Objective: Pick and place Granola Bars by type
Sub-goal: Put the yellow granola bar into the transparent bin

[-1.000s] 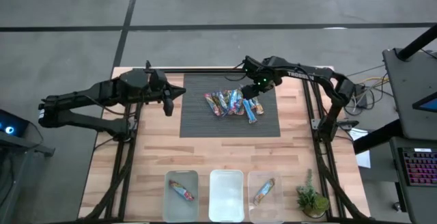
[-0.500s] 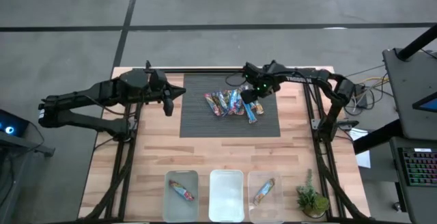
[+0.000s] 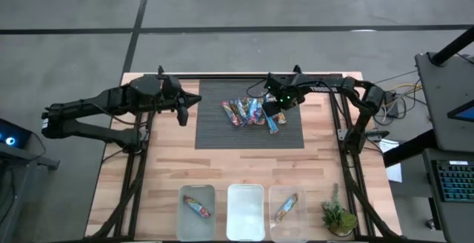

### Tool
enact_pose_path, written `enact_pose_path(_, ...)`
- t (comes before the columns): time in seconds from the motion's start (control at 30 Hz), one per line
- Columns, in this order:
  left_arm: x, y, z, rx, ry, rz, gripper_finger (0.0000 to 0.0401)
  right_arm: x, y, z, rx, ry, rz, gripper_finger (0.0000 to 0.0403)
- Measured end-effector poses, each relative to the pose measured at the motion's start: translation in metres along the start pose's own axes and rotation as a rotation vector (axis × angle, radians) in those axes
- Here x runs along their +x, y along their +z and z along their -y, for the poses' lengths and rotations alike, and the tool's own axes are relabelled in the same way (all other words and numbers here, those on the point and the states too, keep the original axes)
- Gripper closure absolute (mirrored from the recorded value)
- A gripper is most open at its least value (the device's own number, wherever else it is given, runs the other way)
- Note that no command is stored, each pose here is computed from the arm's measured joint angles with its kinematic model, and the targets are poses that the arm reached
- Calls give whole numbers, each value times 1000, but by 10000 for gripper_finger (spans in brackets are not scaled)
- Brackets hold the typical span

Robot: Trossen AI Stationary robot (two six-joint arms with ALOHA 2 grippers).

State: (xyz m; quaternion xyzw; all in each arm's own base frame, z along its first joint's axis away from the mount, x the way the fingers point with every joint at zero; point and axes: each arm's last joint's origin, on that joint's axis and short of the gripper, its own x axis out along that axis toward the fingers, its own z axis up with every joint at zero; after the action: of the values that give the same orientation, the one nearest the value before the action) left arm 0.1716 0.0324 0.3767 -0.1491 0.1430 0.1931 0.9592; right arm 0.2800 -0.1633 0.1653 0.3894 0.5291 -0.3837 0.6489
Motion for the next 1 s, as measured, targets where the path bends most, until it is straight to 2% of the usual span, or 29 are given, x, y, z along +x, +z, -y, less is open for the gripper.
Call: enact_pose_path(1.0, 0, 0, 0, 0, 0, 0, 401, 22, -10, 8, 67, 19, 30, 232)
